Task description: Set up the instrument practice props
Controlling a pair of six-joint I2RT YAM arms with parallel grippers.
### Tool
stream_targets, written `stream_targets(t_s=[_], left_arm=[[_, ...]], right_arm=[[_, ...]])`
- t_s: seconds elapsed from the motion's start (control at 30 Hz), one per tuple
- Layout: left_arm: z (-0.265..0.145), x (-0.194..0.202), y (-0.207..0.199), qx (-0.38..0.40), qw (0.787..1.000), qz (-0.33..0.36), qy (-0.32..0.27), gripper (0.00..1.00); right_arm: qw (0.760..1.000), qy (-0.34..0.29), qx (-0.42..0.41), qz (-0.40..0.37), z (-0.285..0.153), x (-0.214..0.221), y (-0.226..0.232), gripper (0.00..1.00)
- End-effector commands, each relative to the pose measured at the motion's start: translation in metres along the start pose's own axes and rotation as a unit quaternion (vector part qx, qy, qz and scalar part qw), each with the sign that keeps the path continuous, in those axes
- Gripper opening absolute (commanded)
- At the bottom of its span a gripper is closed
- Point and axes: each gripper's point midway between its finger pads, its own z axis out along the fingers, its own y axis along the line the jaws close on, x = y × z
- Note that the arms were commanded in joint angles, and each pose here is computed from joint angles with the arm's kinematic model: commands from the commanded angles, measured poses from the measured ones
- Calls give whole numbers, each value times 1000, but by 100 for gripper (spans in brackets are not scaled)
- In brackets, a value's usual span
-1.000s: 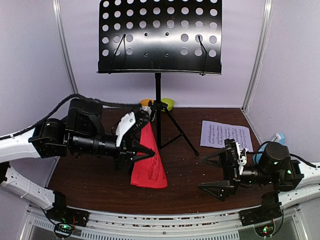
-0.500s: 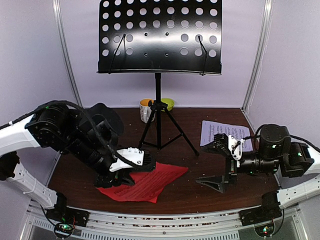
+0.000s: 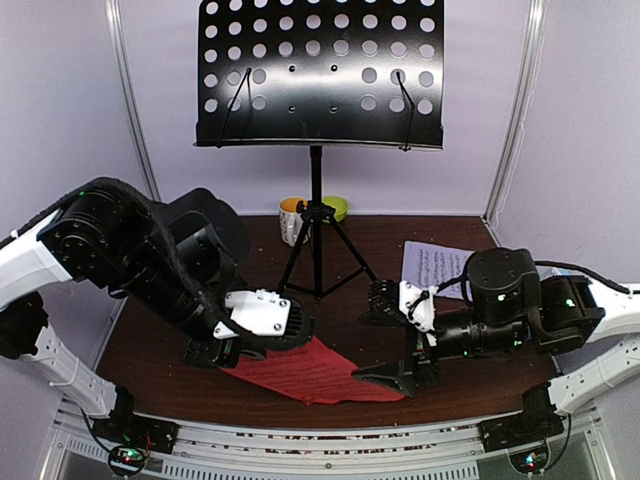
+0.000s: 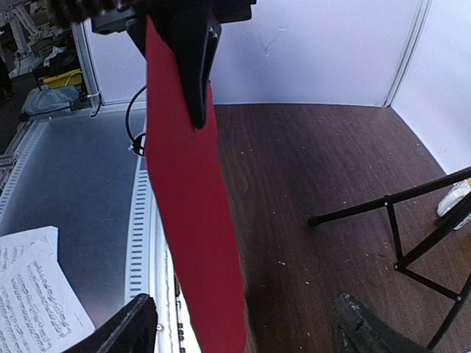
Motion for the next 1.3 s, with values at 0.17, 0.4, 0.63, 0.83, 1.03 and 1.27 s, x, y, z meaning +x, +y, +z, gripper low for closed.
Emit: stream_targets(t_s=[0.17,0.4,0.63,0.83,1.03,1.27], left_arm=[[0,0,11,-28,999,13,33,0],[0,-4,18,-42,998,18,38,0],[-3,-10,17,-41,999,26,20,0],[-20,-18,28,-84,996,18,-39,15],[-77,-15,51,-190,956,-48,-218,58],[-129,-4,54,-227,904,-93,-351,66]], right_arm=[[999,-1,14,40,23,-23,8,60],[997,16,47,54,34,-19,0,34],[997,14,64,52,35,-15,-6,19],[997,-6,73,31,22,-24,-11,0],[993,-66,96,7,-13,-48,-22,0],[988,-130,83,-16,-44,-70,-20,0]])
